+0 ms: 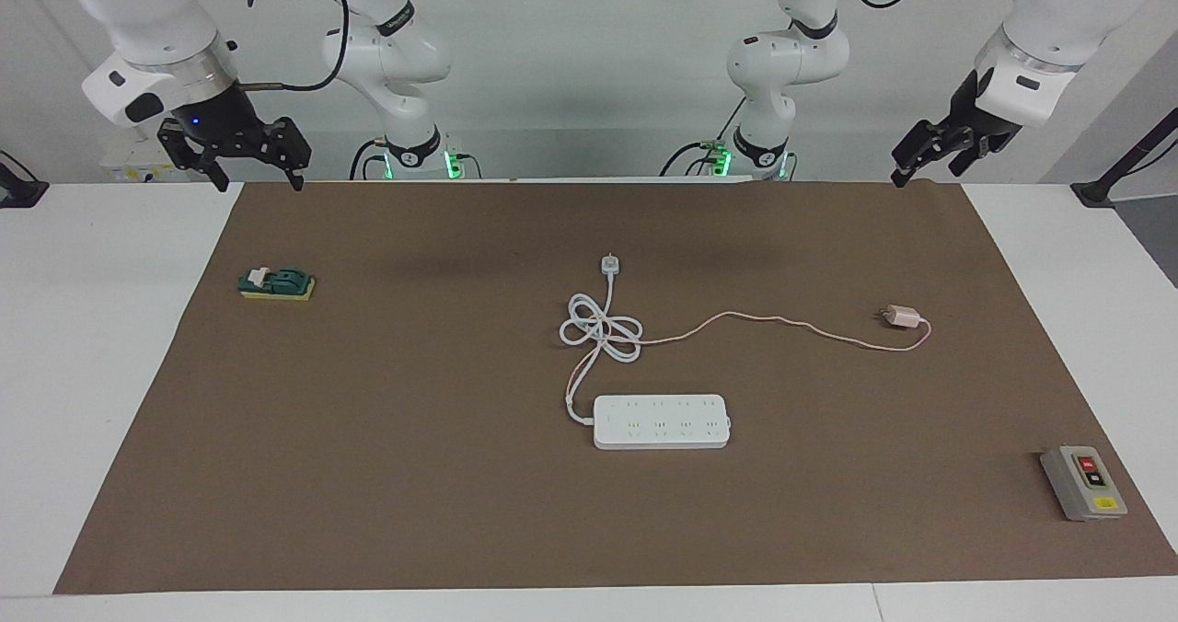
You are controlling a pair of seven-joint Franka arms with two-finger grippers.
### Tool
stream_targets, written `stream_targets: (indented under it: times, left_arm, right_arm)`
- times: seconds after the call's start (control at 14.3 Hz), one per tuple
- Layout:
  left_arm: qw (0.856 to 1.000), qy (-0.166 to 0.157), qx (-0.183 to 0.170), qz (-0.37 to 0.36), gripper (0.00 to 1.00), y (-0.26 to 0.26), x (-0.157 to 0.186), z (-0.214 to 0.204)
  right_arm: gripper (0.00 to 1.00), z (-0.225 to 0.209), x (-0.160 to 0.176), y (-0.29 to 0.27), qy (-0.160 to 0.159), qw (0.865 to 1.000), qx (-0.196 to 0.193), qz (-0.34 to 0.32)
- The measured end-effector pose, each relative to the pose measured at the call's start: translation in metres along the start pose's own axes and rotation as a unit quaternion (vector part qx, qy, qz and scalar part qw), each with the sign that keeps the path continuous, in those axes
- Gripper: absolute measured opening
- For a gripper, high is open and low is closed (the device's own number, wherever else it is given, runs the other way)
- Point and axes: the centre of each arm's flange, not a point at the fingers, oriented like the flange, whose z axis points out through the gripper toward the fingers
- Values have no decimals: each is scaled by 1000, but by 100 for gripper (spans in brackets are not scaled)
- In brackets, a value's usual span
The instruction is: Unplug charger and place it aside
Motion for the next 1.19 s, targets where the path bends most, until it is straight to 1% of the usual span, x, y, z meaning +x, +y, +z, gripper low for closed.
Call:
stream_targets:
  times: [0.21, 0.42, 0.77, 0.98, 1.19]
  left_arm:
    - [1000, -4, 1, 5, 100, 11, -2, 4]
    - [1000, -5, -1, 4, 100, 9, -2, 5]
    - [1000, -15, 1, 4, 100, 10, 0, 15]
    - [1000, -29, 5, 11, 100, 18, 8, 31]
    - [999, -26, 6, 21, 100, 32, 20, 45]
  right_arm:
    - [100, -1, 2, -1, 7, 1000, -1, 8]
    - [100, -1, 3, -9, 9, 1000, 9, 20]
    - [100, 0, 3, -11, 9, 1000, 11, 21]
    - [100, 0, 3, -11, 8, 1000, 11, 21]
    - [100, 0, 3, -11, 8, 1000, 11, 21]
